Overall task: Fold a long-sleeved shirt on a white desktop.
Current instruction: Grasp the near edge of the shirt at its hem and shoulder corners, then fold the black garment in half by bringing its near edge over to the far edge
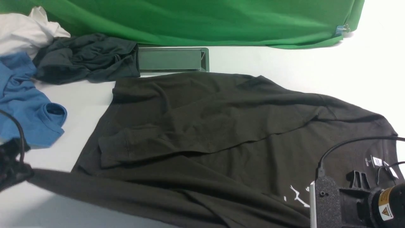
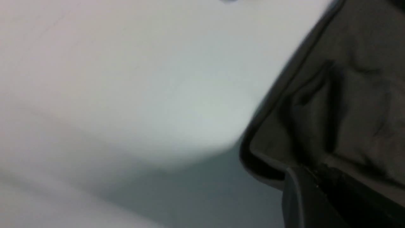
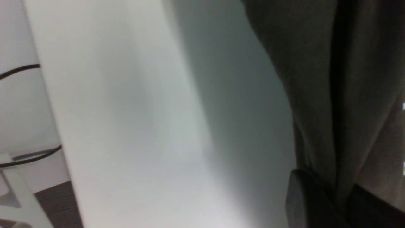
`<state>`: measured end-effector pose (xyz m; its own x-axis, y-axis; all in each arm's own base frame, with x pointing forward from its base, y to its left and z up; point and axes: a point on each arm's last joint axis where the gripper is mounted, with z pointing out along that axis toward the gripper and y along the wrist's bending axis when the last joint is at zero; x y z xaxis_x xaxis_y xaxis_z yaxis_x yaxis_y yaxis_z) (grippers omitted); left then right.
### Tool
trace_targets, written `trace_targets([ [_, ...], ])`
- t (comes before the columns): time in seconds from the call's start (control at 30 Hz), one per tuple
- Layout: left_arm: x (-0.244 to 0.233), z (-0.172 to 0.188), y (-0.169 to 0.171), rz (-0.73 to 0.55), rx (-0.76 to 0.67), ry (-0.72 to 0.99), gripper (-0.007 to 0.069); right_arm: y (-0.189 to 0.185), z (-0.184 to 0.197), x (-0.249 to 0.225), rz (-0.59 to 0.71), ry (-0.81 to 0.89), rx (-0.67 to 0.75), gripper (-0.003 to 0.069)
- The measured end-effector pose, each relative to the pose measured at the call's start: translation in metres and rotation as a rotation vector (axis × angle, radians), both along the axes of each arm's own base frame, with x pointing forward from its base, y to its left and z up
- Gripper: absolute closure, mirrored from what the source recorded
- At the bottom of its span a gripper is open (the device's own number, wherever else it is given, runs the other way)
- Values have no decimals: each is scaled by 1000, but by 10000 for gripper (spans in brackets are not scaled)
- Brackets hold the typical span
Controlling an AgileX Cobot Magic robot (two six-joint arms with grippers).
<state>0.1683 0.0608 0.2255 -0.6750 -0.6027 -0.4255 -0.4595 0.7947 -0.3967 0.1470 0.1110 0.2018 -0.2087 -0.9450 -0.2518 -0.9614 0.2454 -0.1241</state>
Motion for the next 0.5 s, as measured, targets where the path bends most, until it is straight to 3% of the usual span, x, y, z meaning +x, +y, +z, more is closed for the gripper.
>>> trace_targets([
  [0.2, 4, 0, 1, 18, -10, -42, 587, 4, 10, 5, -13, -12, 15, 603],
  [0.5, 68, 12, 8, -84, -102, -205, 587, 1, 37, 59, -175, -14, 28, 603],
])
